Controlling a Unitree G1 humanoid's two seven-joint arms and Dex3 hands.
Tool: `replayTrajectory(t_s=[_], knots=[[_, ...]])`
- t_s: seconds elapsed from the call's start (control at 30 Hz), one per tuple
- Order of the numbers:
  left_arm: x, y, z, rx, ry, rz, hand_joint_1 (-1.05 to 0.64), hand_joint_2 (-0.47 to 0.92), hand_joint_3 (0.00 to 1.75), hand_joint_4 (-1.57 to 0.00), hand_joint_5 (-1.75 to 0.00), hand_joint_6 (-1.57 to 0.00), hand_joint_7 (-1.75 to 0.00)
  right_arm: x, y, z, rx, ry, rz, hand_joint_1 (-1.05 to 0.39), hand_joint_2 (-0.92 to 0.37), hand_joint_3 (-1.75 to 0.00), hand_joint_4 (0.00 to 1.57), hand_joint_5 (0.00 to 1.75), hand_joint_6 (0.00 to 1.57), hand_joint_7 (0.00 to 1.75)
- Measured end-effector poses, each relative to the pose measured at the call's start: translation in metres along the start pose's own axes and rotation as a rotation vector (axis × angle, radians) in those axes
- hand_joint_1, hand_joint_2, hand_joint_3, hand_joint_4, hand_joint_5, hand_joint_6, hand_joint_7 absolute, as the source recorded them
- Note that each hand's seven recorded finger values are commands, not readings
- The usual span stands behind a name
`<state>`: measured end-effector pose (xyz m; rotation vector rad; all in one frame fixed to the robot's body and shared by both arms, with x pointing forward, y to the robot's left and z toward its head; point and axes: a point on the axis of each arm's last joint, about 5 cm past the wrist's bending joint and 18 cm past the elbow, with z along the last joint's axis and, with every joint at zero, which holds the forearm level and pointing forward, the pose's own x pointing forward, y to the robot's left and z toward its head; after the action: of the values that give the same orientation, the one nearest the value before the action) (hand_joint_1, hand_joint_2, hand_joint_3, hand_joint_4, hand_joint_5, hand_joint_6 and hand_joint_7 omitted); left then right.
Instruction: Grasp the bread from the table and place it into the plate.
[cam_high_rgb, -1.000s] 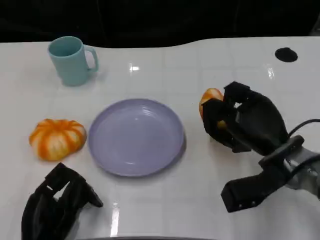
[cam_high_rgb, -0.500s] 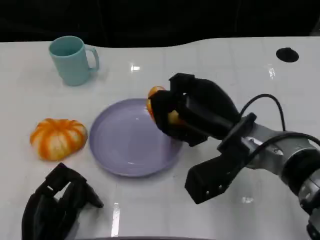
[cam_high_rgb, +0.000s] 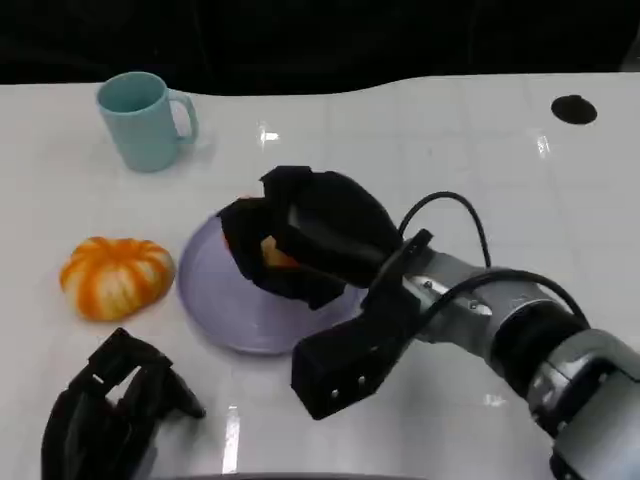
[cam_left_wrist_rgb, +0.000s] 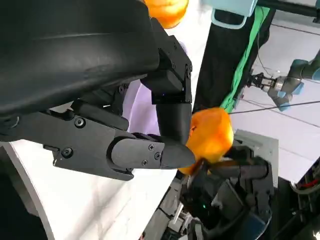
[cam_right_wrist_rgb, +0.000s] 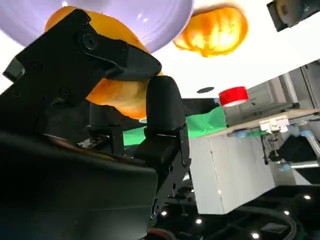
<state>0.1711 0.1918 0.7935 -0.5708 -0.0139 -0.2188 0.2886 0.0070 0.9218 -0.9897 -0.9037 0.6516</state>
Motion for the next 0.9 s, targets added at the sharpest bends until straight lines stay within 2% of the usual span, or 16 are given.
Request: replayTrajectory(t_s=[0.17, 0.2, 0.23, 0.27, 0.33, 0.37, 0.4, 0.43, 0.47, 0.53, 0.57, 0.6, 0.67, 0.73, 0.83, 0.9], knots=[[0.000, 0.000, 0.000, 0.001, 0.003, -0.003, -0.59, 0.92, 0.25, -0.60, -1.75, -0.51, -1.50, 0.007, 0.0088, 0.007, -0.084, 0.033, -0.055, -0.15, -0.43, -1.12, 0.95, 1.75, 0.69, 1.75], [-0.001, 0.000, 0.000, 0.001, 0.003, -0.003, -0.59, 0.92, 0.25, -0.61, -1.75, -0.51, -1.50, 0.007, 0.0097, 0.008, -0.094, 0.035, -0.056, -0.17, -0.47, -1.01, 0.96, 1.75, 0.75, 1.48], [-0.001, 0.000, 0.000, 0.001, 0.003, -0.003, -0.59, 0.92, 0.25, -0.61, -1.75, -0.51, -1.50, 0.008, 0.0104, 0.009, -0.107, 0.034, -0.060, -0.19, -0.57, -0.75, 0.98, 1.75, 0.91, 1.01], [-0.001, 0.000, 0.000, 0.001, 0.002, -0.003, -0.59, 0.92, 0.25, -0.61, -1.75, -0.51, -1.50, 0.009, 0.0113, 0.009, -0.124, 0.034, -0.070, -0.20, -0.64, -0.58, 0.99, 1.75, 1.03, 0.73], [-0.001, 0.000, 0.000, 0.002, 0.002, -0.003, -0.60, 0.92, 0.24, -0.61, -1.75, -0.52, -1.49, 0.010, 0.0138, 0.011, -0.161, 0.029, -0.105, -0.19, -0.68, -0.43, 1.01, 1.75, 1.18, 0.52], [-0.001, 0.000, 0.000, 0.003, 0.001, -0.004, -0.60, 0.92, 0.24, -0.61, -1.75, -0.52, -1.49, 0.009, 0.0147, 0.011, -0.178, 0.030, -0.123, -0.19, -0.68, -0.41, 1.01, 1.75, 1.20, 0.50], [-0.001, 0.000, 0.000, 0.003, 0.002, -0.004, -0.59, 0.92, 0.24, -0.61, -1.75, -0.52, -1.49, 0.009, 0.0153, 0.011, -0.190, 0.030, -0.136, -0.17, -0.63, -0.53, 1.02, 1.75, 1.10, 0.85], [-0.002, 0.000, 0.000, 0.003, 0.002, -0.004, -0.59, 0.92, 0.24, -0.61, -1.75, -0.52, -1.48, 0.009, 0.0160, 0.011, -0.196, 0.030, -0.141, -0.16, -0.53, -0.80, 1.01, 1.75, 0.91, 1.36], [-0.002, 0.000, 0.000, 0.003, 0.003, -0.003, -0.59, 0.92, 0.24, -0.61, -1.75, -0.52, -1.48, 0.009, 0.0169, 0.012, -0.198, 0.029, -0.139, -0.15, -0.49, -0.91, 1.01, 1.75, 0.83, 1.54], [-0.002, 0.000, 0.000, 0.001, 0.004, -0.003, -0.58, 0.92, 0.24, -0.61, -1.75, -0.53, -1.47, 0.009, 0.0180, 0.012, -0.205, 0.028, -0.132, -0.18, -0.51, -0.90, 0.99, 1.75, 0.83, 1.41], [-0.002, 0.000, 0.000, -0.002, 0.006, -0.003, -0.58, 0.92, 0.23, -0.61, -1.75, -0.53, -1.47, 0.009, 0.0184, 0.012, -0.209, 0.026, -0.129, -0.20, -0.56, -0.82, 0.97, 1.75, 0.88, 1.13], [-0.002, 0.000, 0.000, -0.004, 0.007, -0.003, -0.58, 0.92, 0.23, -0.61, -1.75, -0.53, -1.47, 0.009, 0.0186, 0.013, -0.209, 0.024, -0.127, -0.21, -0.59, -0.77, 0.91, 1.72, 0.89, 0.99], [-0.002, 0.000, 0.000, -0.010, 0.011, -0.004, -0.58, 0.92, 0.22, -0.61, -1.75, -0.54, -1.46, 0.009, 0.0185, 0.013, -0.207, 0.030, -0.118, -0.32, -0.70, -0.52, 0.78, 1.23, 0.83, 0.59], [-0.002, 0.000, 0.001, -0.011, 0.011, -0.006, -0.58, 0.92, 0.22, -0.61, -1.75, -0.54, -1.46, 0.010, 0.0179, 0.012, -0.209, 0.048, -0.063, -0.42, -0.86, -0.20, 0.80, 0.57, 0.78, 0.20], [-0.003, 0.000, 0.001, -0.013, 0.013, -0.005, -0.58, 0.92, 0.23, -0.61, -1.75, -0.53, -1.46, 0.010, 0.0168, 0.011, -0.199, 0.085, 0.024, -0.58, -0.91, -0.16, 0.61, 0.22, 0.61, 0.03], [-0.003, 0.000, 0.001, -0.013, 0.014, -0.003, -0.58, 0.92, 0.23, -0.61, -1.75, -0.53, -1.46, 0.011, 0.0154, 0.010, -0.180, 0.107, 0.059, -0.66, -0.92, -0.22, 0.49, 0.12, 0.49, 0.01]])
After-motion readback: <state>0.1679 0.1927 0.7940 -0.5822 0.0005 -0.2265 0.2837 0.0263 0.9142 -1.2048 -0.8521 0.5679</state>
